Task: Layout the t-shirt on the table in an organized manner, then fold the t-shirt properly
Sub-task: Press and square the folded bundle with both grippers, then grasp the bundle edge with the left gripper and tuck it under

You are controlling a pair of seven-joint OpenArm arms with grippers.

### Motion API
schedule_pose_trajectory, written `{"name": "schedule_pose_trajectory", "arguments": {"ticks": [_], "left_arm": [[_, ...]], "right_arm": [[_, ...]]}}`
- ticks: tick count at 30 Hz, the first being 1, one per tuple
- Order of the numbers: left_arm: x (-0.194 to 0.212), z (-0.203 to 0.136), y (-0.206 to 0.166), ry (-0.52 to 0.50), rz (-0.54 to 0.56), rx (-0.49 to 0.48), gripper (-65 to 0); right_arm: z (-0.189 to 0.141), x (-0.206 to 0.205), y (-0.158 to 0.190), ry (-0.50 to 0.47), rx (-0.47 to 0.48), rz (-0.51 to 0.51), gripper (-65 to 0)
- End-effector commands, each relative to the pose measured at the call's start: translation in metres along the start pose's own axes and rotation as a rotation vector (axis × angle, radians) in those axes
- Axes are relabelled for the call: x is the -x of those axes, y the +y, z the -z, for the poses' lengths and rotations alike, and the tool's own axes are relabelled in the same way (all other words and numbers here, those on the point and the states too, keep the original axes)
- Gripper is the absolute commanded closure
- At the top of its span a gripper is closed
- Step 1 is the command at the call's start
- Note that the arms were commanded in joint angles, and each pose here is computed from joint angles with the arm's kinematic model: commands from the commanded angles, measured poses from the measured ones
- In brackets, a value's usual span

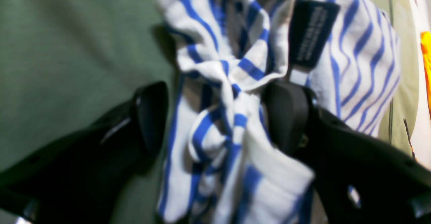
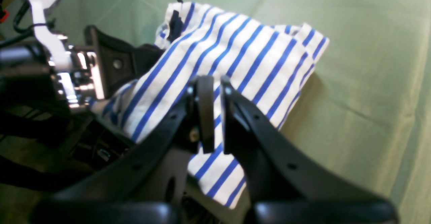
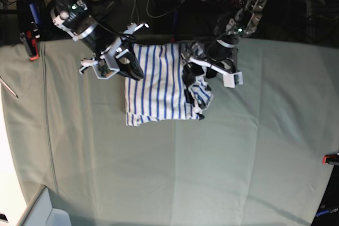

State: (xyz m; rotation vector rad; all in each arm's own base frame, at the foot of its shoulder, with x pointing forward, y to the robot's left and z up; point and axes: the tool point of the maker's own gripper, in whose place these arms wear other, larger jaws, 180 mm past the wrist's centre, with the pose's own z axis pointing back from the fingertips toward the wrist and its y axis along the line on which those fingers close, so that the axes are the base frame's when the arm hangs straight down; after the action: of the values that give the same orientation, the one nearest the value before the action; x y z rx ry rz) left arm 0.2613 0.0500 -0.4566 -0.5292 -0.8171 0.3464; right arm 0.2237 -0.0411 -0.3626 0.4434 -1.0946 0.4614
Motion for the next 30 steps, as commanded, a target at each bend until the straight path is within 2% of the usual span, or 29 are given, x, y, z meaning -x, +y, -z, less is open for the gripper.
{"name": "schedule_pose_trajectory", "arguments": {"ticks": [1, 5, 6, 9, 13, 14, 17, 21, 27, 30], "left_arm": [[-0.004, 0.002, -0.004, -0.007, -0.002, 0.013, -44.1], [0.009, 0.004, -0.002, 0.029, 0.012, 0.012, -43.3], [0.011, 0.004, -0.003, 0.033, 0.015, 0.015, -41.3], [0.008, 0.004, 0.0, 0.025, 0.014, 0.01, -26.5], [-0.006, 0.01, -0.005, 0.002, 0.026, 0.023, -2.9], [-0.01, 0.012, -0.008, -0.002, 0.038, 0.03, 0.0], [-0.009, 0.017, 0.001, 0.008, 0.042, 0.008, -0.5], [-0.032, 0.026, 0.002, -0.019, 0.089, 0.012, -0.1], [-0.066, 0.055, -0.025, 0.004, 0.335, 0.094, -0.1], [-0.076, 0.079, -0.045, 0.039, 0.485, 0.131, -0.1]], "right_arm": [[-0.001, -0.015, 0.001, -0.056, -0.008, -0.002, -2.6], [-0.001, -0.015, 0.001, -0.058, -0.007, -0.004, -2.5], [-0.001, -0.015, 0.001, -0.057, -0.007, -0.005, -2.5], [-0.001, -0.015, 0.001, -0.057, -0.007, -0.005, -2.5], [-0.001, -0.015, 0.001, -0.057, -0.007, -0.005, -2.5], [-0.001, -0.015, 0.001, -0.057, -0.007, -0.005, -2.5], [-0.006, -0.014, -0.01, -0.054, 0.026, -0.005, -2.5], [-0.013, -0.02, -0.025, -0.065, 0.071, -0.02, -2.5], [-0.03, -0.02, -0.056, -0.062, 0.168, -0.031, -2.6], [-0.038, -0.018, -0.068, -0.055, 0.206, -0.031, -2.6]]}}
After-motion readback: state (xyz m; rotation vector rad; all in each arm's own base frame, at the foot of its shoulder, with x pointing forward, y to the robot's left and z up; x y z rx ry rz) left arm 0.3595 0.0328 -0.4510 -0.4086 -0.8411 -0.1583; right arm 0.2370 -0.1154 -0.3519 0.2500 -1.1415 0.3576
